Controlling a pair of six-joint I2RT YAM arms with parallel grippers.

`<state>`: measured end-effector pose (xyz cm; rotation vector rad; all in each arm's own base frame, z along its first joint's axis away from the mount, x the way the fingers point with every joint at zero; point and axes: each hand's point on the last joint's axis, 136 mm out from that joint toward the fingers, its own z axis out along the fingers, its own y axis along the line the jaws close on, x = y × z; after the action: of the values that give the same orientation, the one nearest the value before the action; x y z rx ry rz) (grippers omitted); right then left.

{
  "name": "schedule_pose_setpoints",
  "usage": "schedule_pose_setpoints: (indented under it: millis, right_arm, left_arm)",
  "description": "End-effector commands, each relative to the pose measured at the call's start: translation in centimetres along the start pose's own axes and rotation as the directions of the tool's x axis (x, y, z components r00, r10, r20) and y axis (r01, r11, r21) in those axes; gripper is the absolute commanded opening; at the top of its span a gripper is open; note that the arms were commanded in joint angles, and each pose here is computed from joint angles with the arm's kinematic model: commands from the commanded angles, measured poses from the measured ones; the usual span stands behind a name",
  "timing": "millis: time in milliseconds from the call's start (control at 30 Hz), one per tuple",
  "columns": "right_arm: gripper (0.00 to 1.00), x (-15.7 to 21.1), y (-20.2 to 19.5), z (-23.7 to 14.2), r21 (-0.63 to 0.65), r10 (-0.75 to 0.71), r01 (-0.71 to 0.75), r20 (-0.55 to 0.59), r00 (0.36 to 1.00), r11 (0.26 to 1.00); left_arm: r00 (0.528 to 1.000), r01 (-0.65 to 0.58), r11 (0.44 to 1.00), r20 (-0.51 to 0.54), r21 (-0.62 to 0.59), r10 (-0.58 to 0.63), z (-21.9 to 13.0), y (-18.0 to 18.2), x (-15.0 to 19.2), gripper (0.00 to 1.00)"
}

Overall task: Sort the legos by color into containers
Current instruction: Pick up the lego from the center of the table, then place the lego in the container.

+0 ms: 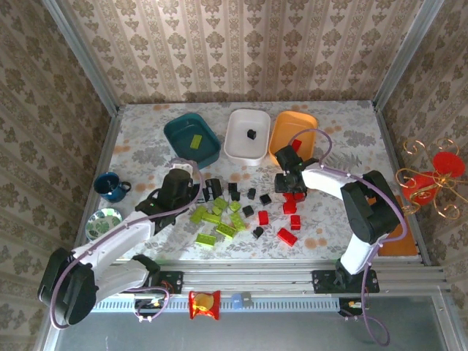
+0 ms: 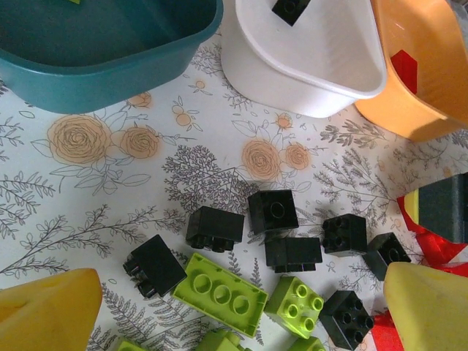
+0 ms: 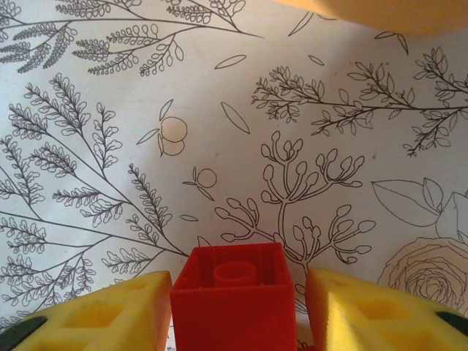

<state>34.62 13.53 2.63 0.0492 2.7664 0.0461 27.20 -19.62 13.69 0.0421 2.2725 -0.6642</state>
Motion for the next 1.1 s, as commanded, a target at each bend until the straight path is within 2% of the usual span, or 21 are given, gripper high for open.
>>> schedule_pose_setpoints:
  millis: [0, 100, 233, 400, 500, 700, 933, 1000, 1067]
  right_arm:
    - [0.47, 0.9, -0.4, 0.7, 0.041, -0.014, 0.016, -0.038, 0.999, 0.999]
    - [0.36, 0.6, 0.0, 0.5, 0.024, -0.011, 0.012, -0.023, 1.0, 1.0]
    - [0.26, -1.7, 1.3, -2.5, -0.037, -0.011, 0.013, 0.07, 0.998, 0.999]
    - [0.24, -6.3, 1.3, -7.9, -0.071, 0.023, -0.006, 0.236, 0.971, 0.997]
    - [0.23, -9.1, -0.6, -9.1, -0.061, 0.097, -0.083, 0.275, 0.957, 0.995]
    - [0.22, -13.7, -4.7, -6.7, 0.03, 0.176, -0.193, 0.289, 0.941, 0.981]
    - [0.23, -16.5, -5.1, -2.0, 0.091, 0.173, -0.196, 0.218, 0.961, 0.976]
    - [0.27, -16.3, -5.5, -1.1, 0.112, 0.183, -0.206, 0.186, 0.965, 0.972]
    - [0.38, -16.7, -5.7, -0.9, 0.112, 0.197, -0.219, 0.18, 0.964, 0.969]
  left_arm:
    - [1.0, 0.018, 1.0, -0.002, 0.021, -0.018, 0.2, -0.1, 0.2, 1.0]
    - [1.0, 0.02, 1.0, 0.004, 0.022, -0.02, 0.1, 0.1, 0.3, 1.0]
    - [1.0, 0.012, 1.0, 0.007, 0.013, -0.012, -0.2, 0.4, 0.2, 1.0]
    - [1.0, 0.019, 1.0, 0.017, 0.0, -0.019, -0.4, 0.9, 0.0, 1.0]
    - [0.999, 0.023, 1.0, 0.022, -0.002, -0.022, -0.5, 1.0, 0.0, 1.0]
    - [1.0, 0.022, 1.0, 0.003, -0.007, -0.022, -0.7, 1.2, 0.4, 1.0]
    - [1.0, 0.02, 1.0, -0.016, -0.025, -0.02, -0.7, 1.9, 1.1, 1.0]
    - [0.999, 0.023, 0.999, -0.022, -0.025, -0.023, -0.8, 2.0, 1.3, 1.0]
    - [0.999, 0.024, 0.999, -0.029, -0.027, -0.025, -0.8, 2.1, 1.4, 1.0]
